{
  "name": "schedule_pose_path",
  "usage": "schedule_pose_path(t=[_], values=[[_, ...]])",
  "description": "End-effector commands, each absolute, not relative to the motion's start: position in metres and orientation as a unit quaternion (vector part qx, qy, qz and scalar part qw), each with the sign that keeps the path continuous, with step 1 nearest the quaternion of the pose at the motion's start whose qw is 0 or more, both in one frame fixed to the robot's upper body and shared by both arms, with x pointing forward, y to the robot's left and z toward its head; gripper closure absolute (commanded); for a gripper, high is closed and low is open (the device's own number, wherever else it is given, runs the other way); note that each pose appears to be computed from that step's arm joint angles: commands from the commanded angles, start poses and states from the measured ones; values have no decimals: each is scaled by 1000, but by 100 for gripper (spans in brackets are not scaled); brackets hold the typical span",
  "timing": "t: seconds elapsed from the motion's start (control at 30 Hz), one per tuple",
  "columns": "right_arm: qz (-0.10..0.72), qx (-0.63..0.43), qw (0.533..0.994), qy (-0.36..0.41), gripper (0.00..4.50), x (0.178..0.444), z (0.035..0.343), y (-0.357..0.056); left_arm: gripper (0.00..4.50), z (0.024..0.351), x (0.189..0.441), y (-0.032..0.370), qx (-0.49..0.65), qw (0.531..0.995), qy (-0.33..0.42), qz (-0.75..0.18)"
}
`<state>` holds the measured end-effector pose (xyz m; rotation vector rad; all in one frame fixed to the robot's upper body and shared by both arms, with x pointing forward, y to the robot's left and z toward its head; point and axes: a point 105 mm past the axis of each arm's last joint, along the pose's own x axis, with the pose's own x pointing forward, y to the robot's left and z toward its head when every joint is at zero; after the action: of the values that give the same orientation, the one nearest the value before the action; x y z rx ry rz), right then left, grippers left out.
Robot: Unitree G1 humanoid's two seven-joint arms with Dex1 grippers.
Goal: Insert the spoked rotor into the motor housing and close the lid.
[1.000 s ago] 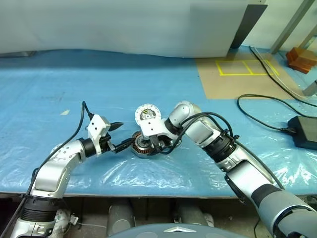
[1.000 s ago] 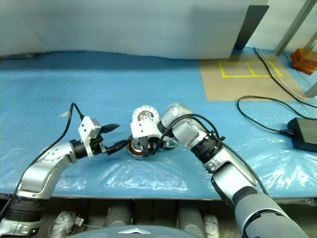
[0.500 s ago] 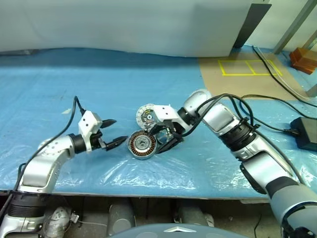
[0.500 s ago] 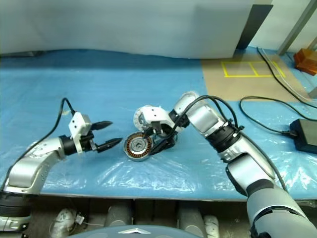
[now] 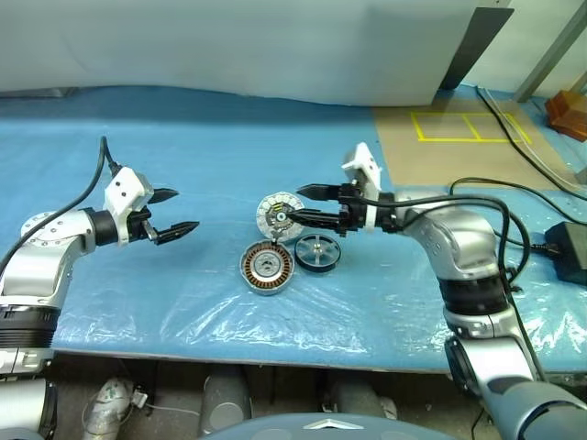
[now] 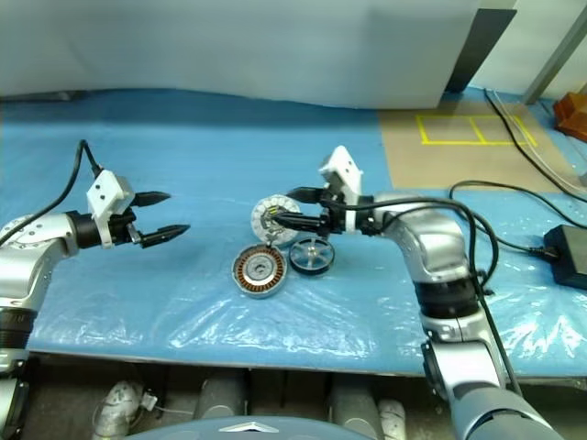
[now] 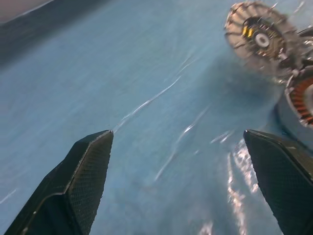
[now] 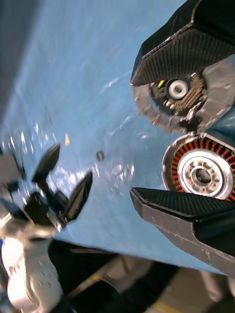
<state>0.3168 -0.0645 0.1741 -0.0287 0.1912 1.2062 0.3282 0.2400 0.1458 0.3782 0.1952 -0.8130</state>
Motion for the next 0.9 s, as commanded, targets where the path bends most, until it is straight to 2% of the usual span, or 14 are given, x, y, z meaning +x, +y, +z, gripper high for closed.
schedule_pose_path(t=[0.03, 0.13, 0.27, 0.37, 0.6, 0.9], values=[[526, 5, 847, 71, 107, 312, 177, -71, 0, 145, 332, 246, 188, 899, 93, -385], [495, 10, 866, 77, 107, 312, 166, -76, 0, 131, 344, 261, 189, 925, 93, -317], [470, 15, 879, 80, 107, 313, 158, -79, 0, 112, 342, 257, 156, 944, 84, -279], [460, 18, 884, 84, 107, 313, 151, -80, 0, 89, 347, 270, 167, 960, 99, -201], [451, 19, 888, 92, 107, 319, 142, -79, 0, 56, 336, 283, 128, 974, 125, -141], [456, 18, 885, 96, 107, 326, 136, -74, 0, 14, 317, 284, 118, 967, 183, -136]])
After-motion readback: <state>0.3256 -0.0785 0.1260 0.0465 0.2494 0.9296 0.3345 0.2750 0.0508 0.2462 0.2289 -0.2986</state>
